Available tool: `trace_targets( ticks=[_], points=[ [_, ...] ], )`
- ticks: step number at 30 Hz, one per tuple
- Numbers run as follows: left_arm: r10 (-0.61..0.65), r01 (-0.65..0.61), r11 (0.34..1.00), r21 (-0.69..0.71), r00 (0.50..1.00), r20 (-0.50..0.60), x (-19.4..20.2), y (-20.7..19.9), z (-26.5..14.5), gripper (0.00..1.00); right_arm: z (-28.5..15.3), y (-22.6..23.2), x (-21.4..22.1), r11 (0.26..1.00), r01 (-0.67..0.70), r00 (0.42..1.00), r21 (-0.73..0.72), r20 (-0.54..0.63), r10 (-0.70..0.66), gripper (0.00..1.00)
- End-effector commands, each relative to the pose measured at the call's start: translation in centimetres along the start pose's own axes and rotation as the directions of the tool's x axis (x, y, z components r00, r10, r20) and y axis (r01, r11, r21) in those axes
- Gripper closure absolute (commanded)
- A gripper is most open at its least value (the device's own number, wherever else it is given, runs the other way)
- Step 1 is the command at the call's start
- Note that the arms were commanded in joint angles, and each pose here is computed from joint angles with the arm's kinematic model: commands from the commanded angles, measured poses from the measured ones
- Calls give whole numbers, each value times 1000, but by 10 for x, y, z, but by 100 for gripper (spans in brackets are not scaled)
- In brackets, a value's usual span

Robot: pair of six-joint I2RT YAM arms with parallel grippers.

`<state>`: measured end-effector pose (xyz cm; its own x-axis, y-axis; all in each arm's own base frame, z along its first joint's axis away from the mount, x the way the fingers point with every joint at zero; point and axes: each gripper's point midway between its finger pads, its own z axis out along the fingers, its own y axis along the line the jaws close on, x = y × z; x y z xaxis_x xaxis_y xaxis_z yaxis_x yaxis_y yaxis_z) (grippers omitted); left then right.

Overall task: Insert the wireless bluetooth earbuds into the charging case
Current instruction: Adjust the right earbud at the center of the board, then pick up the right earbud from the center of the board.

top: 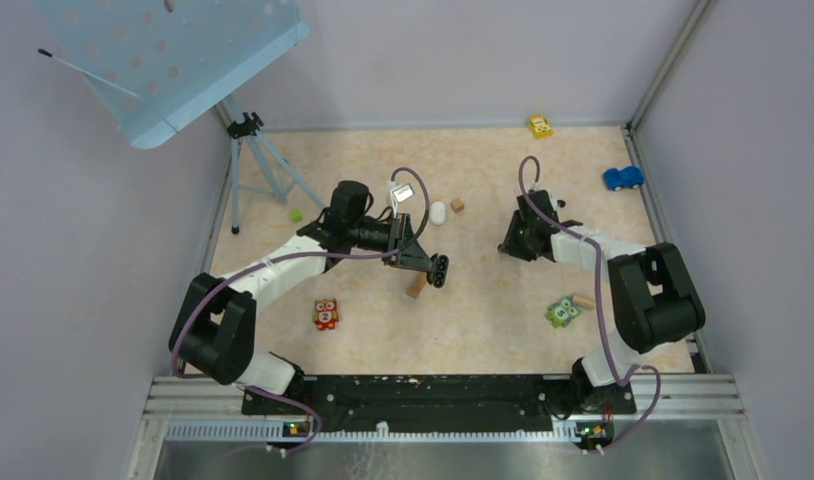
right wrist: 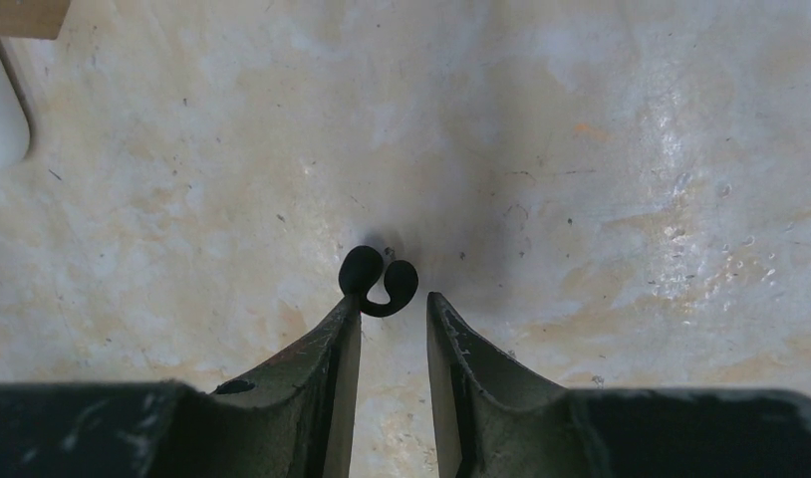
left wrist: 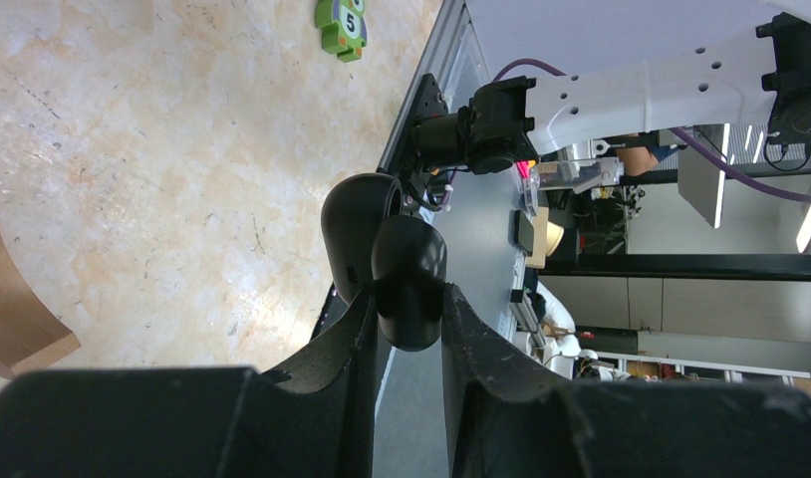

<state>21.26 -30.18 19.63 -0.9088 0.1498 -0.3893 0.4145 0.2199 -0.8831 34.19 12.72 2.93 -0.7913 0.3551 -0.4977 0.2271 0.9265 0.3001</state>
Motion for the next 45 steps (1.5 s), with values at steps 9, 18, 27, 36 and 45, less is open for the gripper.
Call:
trace_targets(
  ticks=[9, 18, 27, 36, 45],
  points=[
    [69, -69, 997, 40, 997, 16, -8, -19, -4, 100, 2, -1, -18, 989, -142, 984, -33, 100, 145, 72],
    [64, -65, 997, 34, 998, 19, -7, -17, -4, 100, -8, 17, -29, 995, -25, 995, -99, 92, 34, 58],
    [66, -66, 997, 35, 998, 21, -9, -18, -4, 100, -31, 35, -20, 961, 268, 960, -75, 109, -259, 63],
    [58, -58, 998, 20, 998, 32, -8, -16, -5, 100, -16, 41, -10, 916, 399, 917, -43, 30, -398, 65],
    [54, -55, 998, 14, 998, 39, -7, -16, -5, 100, -2, 39, -9, 900, 436, 900, -18, -4, -436, 65]
  ],
)
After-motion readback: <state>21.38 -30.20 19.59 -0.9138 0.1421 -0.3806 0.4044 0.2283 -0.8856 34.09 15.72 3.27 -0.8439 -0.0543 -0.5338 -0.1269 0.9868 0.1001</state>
